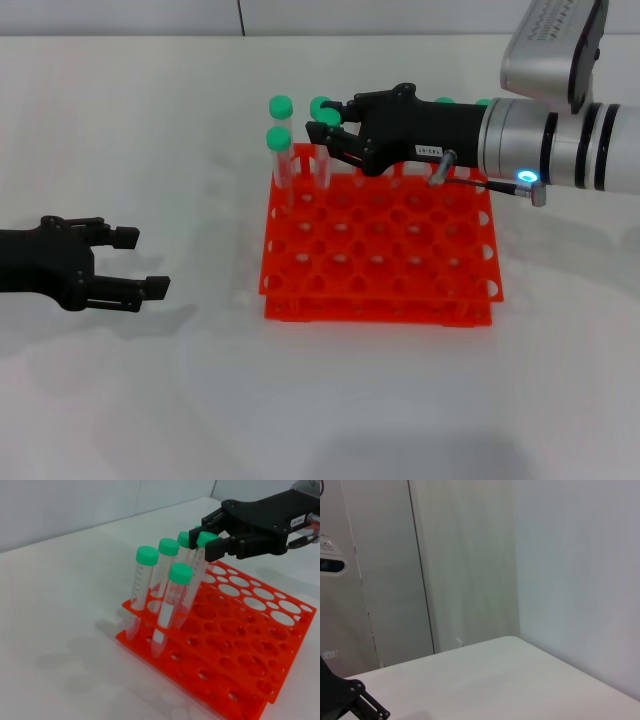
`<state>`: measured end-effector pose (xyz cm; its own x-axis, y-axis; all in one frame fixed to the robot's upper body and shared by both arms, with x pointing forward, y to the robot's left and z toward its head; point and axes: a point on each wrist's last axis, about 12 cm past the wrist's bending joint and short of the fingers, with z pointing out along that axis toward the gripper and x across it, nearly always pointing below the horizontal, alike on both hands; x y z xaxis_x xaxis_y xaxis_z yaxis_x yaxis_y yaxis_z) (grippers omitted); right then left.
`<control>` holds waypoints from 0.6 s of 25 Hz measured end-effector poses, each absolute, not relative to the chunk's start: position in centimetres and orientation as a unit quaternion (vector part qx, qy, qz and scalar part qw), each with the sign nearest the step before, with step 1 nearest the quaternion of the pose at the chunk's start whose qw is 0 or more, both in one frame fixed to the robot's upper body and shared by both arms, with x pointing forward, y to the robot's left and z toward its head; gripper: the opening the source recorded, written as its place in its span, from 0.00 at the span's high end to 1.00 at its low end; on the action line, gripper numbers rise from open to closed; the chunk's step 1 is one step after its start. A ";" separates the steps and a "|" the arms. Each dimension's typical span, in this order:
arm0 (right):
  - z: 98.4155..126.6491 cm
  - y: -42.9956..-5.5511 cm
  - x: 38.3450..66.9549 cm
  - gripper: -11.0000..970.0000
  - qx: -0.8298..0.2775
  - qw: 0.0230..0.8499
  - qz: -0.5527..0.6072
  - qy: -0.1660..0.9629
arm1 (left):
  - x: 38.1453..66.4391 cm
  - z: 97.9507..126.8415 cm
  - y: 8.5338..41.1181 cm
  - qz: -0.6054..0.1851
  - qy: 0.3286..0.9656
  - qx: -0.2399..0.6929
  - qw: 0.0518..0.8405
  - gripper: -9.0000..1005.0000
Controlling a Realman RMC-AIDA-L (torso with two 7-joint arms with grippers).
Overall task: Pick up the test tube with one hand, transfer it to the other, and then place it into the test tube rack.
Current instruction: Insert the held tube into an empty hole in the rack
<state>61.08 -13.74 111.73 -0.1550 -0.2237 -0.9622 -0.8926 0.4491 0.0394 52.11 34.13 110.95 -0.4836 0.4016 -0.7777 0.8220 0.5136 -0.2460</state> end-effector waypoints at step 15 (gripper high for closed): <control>111.9 -13.6 60.9 0.58 -0.413 0.509 0.334 0.678 | 52.1 110.9 34.1 -0.313 0.802 0.381 0.336 0.11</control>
